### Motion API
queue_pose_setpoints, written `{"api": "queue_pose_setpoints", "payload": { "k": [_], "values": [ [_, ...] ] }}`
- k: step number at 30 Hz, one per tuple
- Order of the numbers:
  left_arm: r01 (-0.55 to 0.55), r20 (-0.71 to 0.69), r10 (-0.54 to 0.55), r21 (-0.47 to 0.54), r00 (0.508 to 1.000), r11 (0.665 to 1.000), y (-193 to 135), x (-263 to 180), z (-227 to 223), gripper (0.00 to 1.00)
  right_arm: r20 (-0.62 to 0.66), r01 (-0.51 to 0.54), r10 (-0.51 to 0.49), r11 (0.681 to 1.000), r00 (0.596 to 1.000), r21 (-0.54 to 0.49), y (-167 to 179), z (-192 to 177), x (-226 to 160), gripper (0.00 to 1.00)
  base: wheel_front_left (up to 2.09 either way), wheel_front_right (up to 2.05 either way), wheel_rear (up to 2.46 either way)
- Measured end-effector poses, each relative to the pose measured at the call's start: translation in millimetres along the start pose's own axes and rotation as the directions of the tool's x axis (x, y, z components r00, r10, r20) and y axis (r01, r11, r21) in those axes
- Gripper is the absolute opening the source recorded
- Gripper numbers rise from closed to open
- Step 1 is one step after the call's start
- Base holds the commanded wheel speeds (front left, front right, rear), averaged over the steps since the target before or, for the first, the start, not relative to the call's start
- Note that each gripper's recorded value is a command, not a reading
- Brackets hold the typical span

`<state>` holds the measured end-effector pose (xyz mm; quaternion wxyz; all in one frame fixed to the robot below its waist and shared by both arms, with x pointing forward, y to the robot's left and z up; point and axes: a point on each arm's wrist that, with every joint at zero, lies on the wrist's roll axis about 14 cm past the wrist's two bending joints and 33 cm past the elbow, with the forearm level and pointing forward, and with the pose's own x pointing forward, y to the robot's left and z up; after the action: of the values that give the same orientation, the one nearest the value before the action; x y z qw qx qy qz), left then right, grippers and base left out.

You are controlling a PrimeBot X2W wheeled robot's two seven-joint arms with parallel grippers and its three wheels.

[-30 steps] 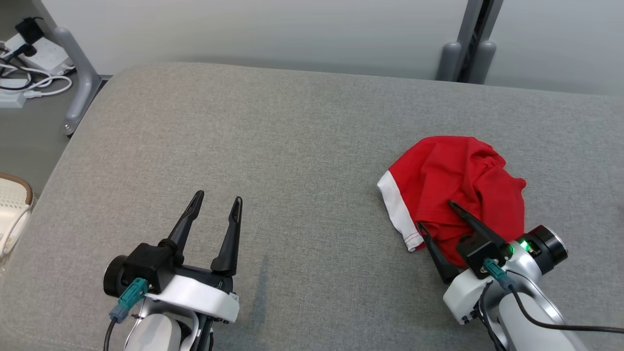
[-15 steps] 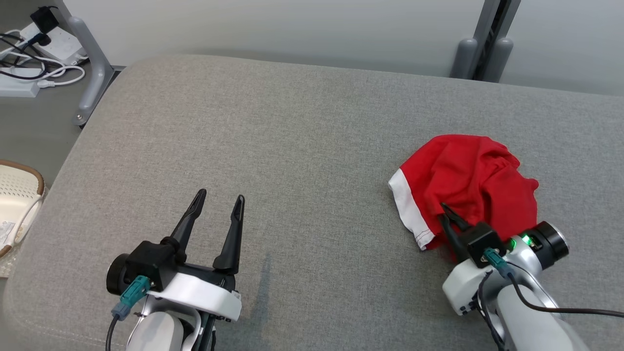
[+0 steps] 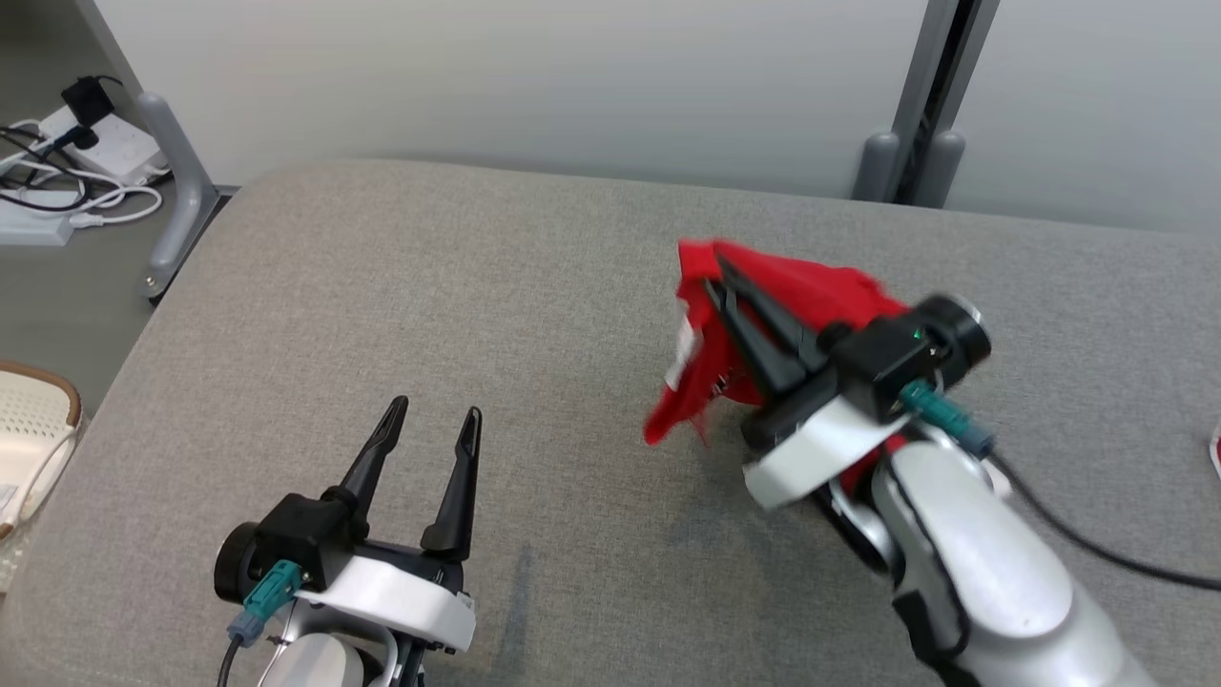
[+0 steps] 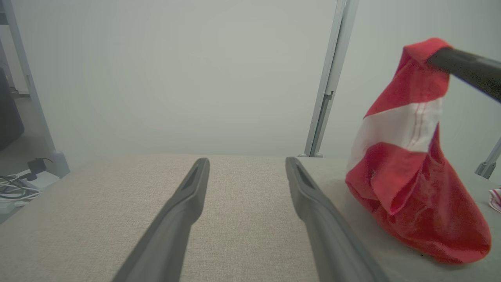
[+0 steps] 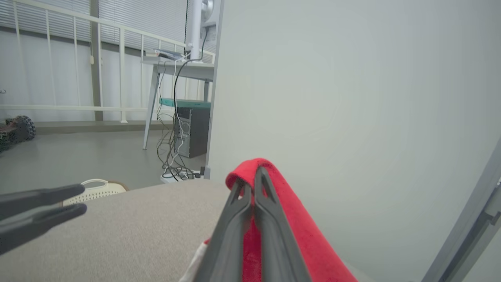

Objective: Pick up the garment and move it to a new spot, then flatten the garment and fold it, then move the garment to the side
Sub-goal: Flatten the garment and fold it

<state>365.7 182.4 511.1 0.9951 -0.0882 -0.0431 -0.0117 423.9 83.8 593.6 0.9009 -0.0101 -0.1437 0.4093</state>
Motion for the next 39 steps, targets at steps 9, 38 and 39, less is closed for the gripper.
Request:
{"api": "queue_pose_setpoints", "payload": {
  "k": [9,38,39],
  "values": [
    [0.013,0.009,-0.013,-0.009,1.0,1.0,-7,-5,2,1.0,0.387,0.117,-0.185,0.974,0.903,0.191,-61,138,-2,0.0,0.0,0.0,0.0],
    [0.118,-0.032,-0.119,-0.023,0.992,0.993,-34,35,-16,1.0,-0.346,0.706,-0.625,0.679,0.7,0.2,-192,-104,-149,1.0,0.0,0.0,0.0],
    [0.124,-0.024,-0.125,-0.024,0.992,0.992,-37,36,-14,1.0,-0.324,0.698,-0.627,0.689,0.709,0.193,-192,-97,-150,1.0,0.0,0.0,0.0]
  ]
}}
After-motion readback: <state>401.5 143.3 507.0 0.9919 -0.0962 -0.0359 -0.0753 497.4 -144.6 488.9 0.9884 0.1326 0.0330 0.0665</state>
